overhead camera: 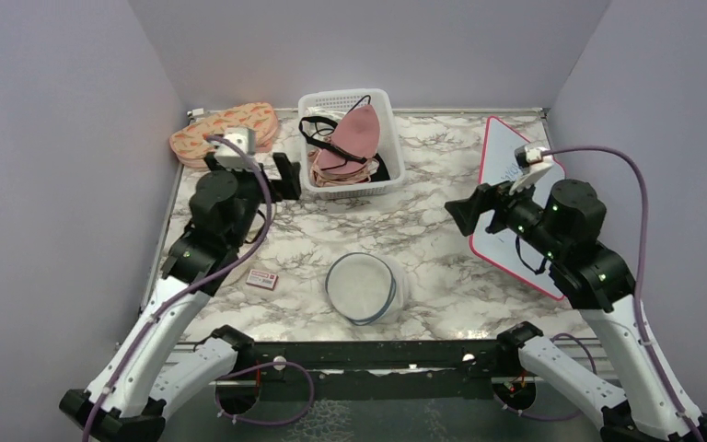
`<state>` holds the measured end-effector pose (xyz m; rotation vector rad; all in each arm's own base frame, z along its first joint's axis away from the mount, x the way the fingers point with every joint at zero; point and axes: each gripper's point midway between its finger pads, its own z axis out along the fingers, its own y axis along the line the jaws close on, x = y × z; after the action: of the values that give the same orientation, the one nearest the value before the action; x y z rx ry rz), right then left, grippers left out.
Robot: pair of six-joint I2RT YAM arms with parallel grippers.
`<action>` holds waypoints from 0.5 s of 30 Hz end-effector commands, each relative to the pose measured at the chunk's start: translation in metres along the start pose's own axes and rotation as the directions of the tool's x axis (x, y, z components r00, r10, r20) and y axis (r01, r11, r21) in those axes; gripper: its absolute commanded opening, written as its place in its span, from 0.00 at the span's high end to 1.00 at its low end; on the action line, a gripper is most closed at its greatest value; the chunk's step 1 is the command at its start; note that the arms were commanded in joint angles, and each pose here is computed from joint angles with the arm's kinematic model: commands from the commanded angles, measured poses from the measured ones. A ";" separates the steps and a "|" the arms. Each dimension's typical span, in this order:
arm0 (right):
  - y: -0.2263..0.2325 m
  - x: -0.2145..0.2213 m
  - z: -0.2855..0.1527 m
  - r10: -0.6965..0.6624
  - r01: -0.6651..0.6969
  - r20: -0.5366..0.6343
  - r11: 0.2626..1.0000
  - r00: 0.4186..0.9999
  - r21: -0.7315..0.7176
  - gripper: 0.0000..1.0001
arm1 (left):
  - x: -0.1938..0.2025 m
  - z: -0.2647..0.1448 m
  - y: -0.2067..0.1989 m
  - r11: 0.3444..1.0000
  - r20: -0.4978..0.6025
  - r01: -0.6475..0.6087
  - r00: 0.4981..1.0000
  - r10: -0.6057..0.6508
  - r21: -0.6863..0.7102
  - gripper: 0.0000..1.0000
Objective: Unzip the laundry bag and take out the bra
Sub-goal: Reset both arms
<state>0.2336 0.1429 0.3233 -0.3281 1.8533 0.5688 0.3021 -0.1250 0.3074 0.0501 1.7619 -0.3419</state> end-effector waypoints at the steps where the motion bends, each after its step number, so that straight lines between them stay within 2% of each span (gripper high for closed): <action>1: -0.016 -0.057 -0.042 -0.064 0.031 0.225 0.989 0.972 0.145 0.00 | -0.093 -0.051 0.038 0.975 0.227 -0.028 0.971 0.079 -0.219 0.01; 6: -0.024 -0.085 -0.073 -0.088 0.008 0.351 0.975 0.932 0.224 0.00 | -0.133 -0.086 0.043 0.970 0.313 -0.038 0.943 0.115 -0.241 0.01; 15: -0.033 -0.082 -0.085 -0.041 -0.068 0.392 0.963 0.919 0.260 0.00 | -0.131 -0.107 0.036 0.986 0.351 -0.014 0.934 0.073 -0.167 0.01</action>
<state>0.2127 0.0756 0.4155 -0.0750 1.5326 0.3659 0.2425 -0.0447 0.4564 -0.0998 1.3929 -0.1691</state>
